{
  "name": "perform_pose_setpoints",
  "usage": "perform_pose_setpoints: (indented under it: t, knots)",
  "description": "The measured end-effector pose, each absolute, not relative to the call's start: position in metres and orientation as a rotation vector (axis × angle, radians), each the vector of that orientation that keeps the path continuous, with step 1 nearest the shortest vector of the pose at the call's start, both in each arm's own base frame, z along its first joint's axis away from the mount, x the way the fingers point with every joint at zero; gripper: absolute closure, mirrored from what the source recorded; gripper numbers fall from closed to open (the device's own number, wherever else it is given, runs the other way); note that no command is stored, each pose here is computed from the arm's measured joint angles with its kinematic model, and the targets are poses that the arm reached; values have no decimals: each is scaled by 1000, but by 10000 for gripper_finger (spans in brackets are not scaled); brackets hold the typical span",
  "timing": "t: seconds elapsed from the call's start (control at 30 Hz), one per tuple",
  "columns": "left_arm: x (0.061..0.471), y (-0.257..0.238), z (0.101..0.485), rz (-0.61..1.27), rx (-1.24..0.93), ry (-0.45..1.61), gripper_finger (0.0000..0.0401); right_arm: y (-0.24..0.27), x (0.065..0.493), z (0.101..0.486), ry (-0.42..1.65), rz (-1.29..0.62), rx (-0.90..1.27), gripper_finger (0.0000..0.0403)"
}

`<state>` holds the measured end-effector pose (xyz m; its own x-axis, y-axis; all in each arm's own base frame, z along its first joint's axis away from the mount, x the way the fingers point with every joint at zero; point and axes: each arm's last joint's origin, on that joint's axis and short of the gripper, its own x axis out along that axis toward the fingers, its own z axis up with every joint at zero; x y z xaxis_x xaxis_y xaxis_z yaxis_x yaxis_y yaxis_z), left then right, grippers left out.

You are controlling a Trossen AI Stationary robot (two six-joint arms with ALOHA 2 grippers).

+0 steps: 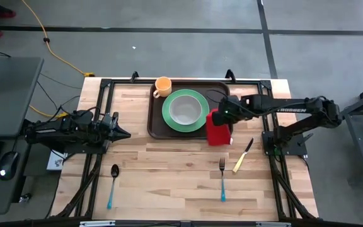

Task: Set up tray
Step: Put the red table napkin on the brown tray to the right of the green plate

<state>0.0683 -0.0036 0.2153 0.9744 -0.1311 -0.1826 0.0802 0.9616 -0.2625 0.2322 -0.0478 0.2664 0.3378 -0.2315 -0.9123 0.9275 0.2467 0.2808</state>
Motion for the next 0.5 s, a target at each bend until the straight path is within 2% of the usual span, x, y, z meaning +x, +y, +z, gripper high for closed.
perform_pose_setpoints:
  t: [0.5]
  knots:
    - [68, -4, 216, -108, -257, 197, 345, -90, 217, 265, 923, -979, 946, 403]
